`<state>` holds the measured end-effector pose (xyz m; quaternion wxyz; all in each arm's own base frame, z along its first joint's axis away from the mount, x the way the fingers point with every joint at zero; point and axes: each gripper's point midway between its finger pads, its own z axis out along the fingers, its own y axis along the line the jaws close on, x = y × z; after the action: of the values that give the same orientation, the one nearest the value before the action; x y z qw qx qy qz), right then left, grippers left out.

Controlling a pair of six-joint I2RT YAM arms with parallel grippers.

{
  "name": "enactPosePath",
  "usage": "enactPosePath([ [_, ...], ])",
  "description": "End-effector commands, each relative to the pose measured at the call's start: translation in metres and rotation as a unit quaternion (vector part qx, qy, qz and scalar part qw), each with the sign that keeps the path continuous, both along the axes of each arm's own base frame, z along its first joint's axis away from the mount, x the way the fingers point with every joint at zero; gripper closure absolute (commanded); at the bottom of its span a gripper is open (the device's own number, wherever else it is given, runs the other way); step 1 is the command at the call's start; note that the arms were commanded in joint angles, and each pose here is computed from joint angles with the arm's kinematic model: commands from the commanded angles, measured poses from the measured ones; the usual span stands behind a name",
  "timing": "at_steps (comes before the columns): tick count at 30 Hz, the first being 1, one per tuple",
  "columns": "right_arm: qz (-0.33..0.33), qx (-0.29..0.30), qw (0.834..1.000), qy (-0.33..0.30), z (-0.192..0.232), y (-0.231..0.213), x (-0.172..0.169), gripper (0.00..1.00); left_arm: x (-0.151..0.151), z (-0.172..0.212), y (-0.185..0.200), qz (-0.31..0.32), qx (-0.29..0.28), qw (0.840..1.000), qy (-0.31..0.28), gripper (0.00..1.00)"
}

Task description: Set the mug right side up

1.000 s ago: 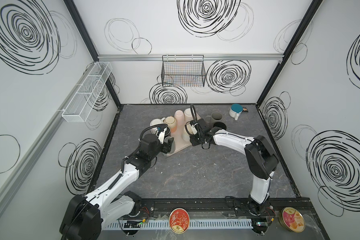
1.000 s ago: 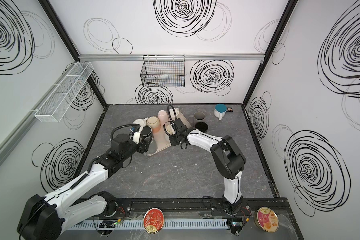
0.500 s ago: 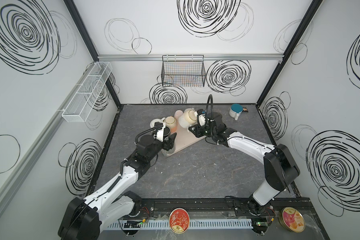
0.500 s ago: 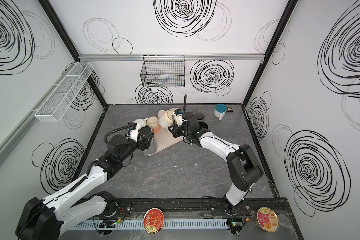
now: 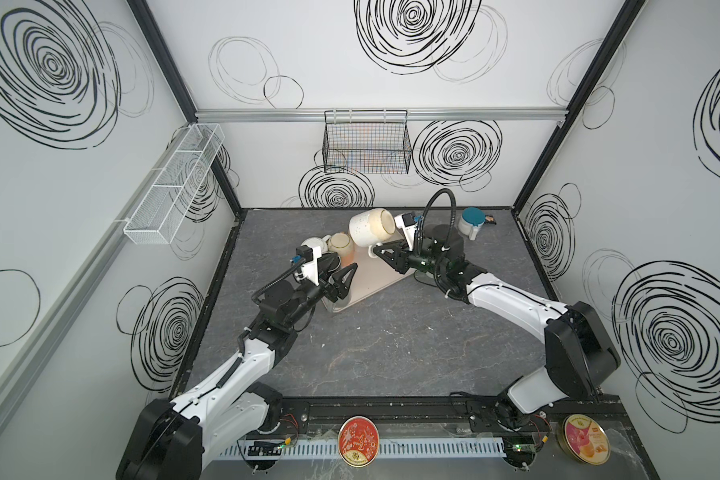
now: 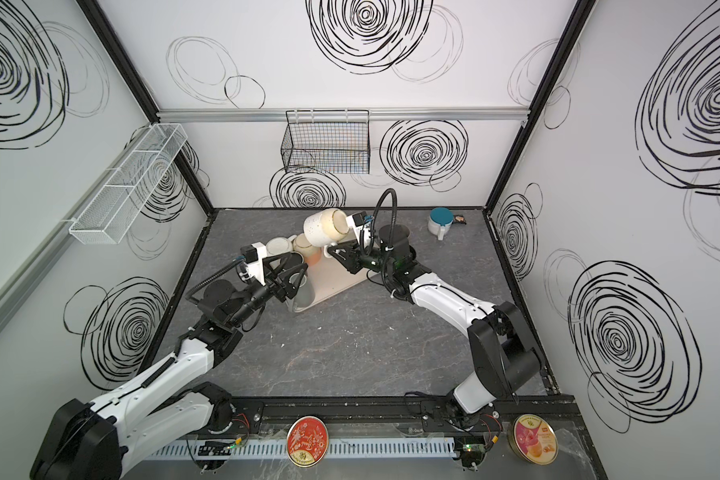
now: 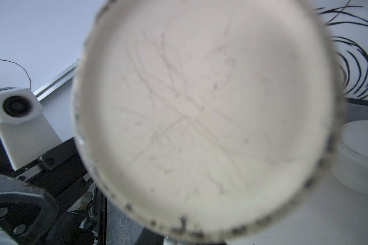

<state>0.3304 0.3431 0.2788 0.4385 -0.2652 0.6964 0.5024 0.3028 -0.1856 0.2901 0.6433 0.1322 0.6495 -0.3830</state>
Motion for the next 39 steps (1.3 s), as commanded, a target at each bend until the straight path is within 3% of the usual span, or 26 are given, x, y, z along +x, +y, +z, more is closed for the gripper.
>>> enactPosePath([
  [1,0.041,0.084,0.99,-0.102,0.075,-0.004,-0.024,1.0,-0.007,0.025,-0.006,-0.038,-0.032,0.998,-0.038,0.2],
  [22,0.15,0.101,0.978,-0.105,0.085,0.019,-0.066,1.0,0.009,0.026,-0.011,-0.062,-0.121,0.991,-0.004,0.26],
  [33,0.152,0.105,0.976,-0.113,0.092,0.019,-0.071,1.0,0.026,0.003,-0.01,-0.03,-0.099,0.994,0.04,0.3],
  [39,0.168,0.095,0.975,-0.11,0.086,0.028,-0.076,1.0,0.034,-0.011,-0.02,-0.021,-0.058,0.996,0.07,0.31],
])
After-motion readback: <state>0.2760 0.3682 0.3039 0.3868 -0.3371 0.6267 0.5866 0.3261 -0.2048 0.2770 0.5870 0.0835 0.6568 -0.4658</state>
